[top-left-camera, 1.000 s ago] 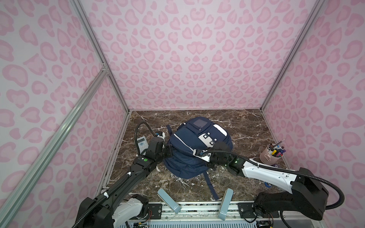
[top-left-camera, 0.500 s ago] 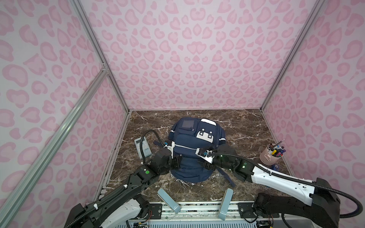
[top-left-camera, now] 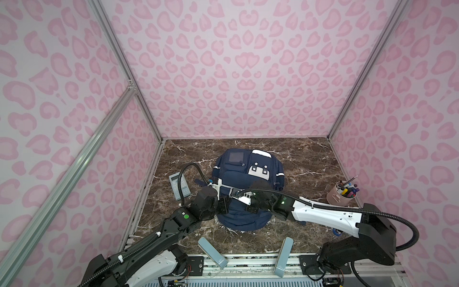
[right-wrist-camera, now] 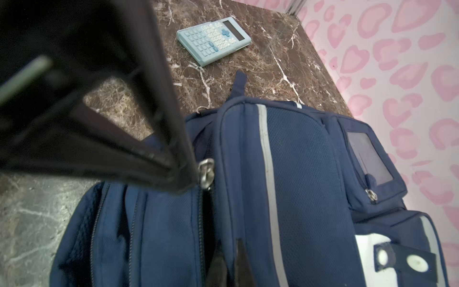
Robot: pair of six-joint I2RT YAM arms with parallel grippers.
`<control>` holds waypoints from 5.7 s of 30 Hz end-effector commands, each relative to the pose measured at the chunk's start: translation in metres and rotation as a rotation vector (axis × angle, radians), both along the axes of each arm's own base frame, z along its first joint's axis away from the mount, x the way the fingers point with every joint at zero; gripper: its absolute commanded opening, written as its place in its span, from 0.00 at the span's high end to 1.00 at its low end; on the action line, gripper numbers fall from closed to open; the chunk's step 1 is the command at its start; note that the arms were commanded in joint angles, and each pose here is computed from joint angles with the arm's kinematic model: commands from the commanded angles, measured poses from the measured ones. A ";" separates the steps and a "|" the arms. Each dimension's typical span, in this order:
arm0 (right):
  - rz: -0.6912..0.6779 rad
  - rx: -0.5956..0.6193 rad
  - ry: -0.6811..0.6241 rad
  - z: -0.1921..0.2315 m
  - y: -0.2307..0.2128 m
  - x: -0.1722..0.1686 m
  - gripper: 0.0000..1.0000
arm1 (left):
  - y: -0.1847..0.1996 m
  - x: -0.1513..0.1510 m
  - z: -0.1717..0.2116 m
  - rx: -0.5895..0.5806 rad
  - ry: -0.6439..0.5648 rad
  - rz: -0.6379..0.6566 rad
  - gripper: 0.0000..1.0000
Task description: Pack the student bag
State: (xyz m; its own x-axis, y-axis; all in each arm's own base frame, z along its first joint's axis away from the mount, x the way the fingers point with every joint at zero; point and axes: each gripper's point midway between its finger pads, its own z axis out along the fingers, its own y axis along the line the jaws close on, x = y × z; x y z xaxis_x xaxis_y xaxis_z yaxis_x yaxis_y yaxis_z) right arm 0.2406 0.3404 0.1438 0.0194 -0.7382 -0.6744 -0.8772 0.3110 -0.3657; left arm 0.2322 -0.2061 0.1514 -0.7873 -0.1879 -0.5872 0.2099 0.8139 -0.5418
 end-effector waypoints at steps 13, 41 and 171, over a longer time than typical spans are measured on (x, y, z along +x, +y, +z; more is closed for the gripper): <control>-0.054 0.045 0.059 -0.005 -0.063 0.019 1.00 | 0.053 0.090 -0.014 0.159 -0.105 0.141 0.97; -0.146 0.111 -0.125 0.006 -0.111 0.021 1.00 | 0.048 0.076 -0.029 0.265 -0.130 0.151 0.95; -0.626 0.363 0.533 -0.031 0.132 -0.003 0.01 | 0.200 0.088 -0.027 0.122 0.195 0.631 0.02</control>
State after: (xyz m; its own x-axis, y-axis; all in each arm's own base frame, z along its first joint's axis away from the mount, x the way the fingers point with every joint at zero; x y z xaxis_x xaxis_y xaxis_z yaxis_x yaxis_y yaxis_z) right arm 0.2278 0.4687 0.1308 -0.6439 -0.2946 -0.7061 -0.6148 0.7486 0.2483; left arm 0.3231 -0.0170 0.1110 -0.6774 -0.5683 -0.4670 -0.3981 0.8171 -0.4169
